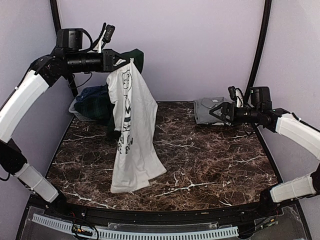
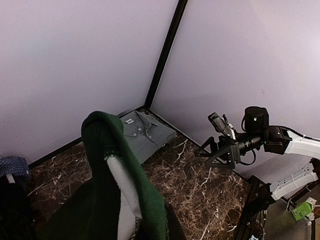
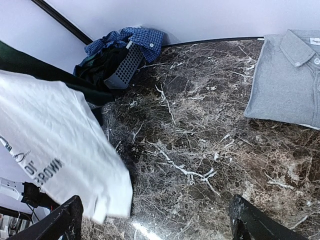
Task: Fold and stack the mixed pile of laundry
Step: Place the crumpled T-shirt at the center of the board, then pick up the crumpled T-shirt from the center of the board.
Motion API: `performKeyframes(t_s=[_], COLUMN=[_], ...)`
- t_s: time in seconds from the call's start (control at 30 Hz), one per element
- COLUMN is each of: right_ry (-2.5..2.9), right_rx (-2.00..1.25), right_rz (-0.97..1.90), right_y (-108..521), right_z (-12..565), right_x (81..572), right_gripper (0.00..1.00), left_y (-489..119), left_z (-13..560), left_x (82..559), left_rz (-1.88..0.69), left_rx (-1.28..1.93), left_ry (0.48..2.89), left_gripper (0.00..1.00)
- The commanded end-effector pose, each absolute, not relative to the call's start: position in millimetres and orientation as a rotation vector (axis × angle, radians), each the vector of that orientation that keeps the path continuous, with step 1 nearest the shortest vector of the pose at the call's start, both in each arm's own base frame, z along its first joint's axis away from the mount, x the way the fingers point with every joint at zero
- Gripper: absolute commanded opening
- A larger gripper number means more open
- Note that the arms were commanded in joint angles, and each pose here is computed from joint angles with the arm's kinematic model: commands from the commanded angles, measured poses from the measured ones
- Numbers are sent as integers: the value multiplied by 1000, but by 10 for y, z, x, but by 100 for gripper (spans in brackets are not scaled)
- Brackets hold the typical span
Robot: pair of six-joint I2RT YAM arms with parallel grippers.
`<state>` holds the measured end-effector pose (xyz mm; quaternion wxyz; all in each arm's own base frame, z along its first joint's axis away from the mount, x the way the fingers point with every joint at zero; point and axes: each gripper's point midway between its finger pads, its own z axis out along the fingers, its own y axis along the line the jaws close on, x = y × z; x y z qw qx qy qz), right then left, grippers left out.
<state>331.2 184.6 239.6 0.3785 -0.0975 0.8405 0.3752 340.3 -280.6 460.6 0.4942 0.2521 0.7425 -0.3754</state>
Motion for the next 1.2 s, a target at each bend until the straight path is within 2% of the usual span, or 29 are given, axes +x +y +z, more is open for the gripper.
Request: performKeyframes(t_s=[0.0, 0.17, 0.27, 0.4, 0.43, 0.47, 0.5, 0.53, 0.57, 0.6, 0.63, 0.67, 0.7, 0.77, 0.93, 1.07, 1.17], right_ry=[2115, 2114, 2108, 2108, 2106, 2108, 2109, 2110, 2112, 2112, 2113, 2114, 2118, 2134, 2218, 2326, 2393], right_rx=[-258, -255, -226, -168, -153, -139, -127, -120, -117, -117, -126, -137, -148, -178, -249, -315, -339], right_rz=[955, 935, 913, 881, 873, 863, 851, 840, 832, 827, 830, 840, 850, 883, 945, 912, 898], right_y=[1832, 1801, 1726, 1566, 1516, 1468, 1423, 1386, 1362, 1345, 1351, 1366, 1380, 1432, 1628, 1797, 1870], right_z=[2490, 2531, 2574, 2609, 2619, 2623, 2630, 2635, 2642, 2646, 2644, 2639, 2619, 2556, 2283, 1983, 1788], right_x=[3302, 3296, 3296, 3303, 3307, 3309, 3314, 3316, 3309, 3301, 3288, 3266, 3252, 3206, 3076, 2998, 2962], right_gripper=[99, 99, 99, 99, 99, 99, 99, 99, 99, 99, 99, 98, 99, 98, 94, 91, 87], left_y=[-2571, -2782, -3331, -4347, -4580, -4778, -4889, -5013, -5028, -5023, -4979, -4841, -4809, -4444, -3621, -3035, -2820], left_z=[5534, 5314, 4902, 3931, 3779, 3503, 3319, 3249, 3197, 3207, 3105, 3282, 3142, 3319, 2714, 1971, 1614], left_x=[2771, 2821, 2717, 2587, 2367, 2339, 2114, 2122, 2045, 2005, 2068, 2129, 2165, 2339, 2922, 3089, 3159], left_rz=[-865, -891, -899, -859, -857, -818, -785, -749, -747, -779, -800, -861, -926, -1000, -824, -681, -578], left_rx=[673, 735, 885, 1159, 1260, 1331, 1436, 1455, 1481, 1487, 1468, 1425, 1389, 1246, 958, 796, 727], left_ry=[1491, 1547, 1594, 1731, 1719, 1775, 1793, 1799, 1818, 1820, 1854, 1835, 1864, 1863, 2095, 2326, 2428], left_gripper=[0, 0, 0, 2, 5, 19, 27, 44, 50, 60, 64, 70, 74, 78, 79, 75, 71])
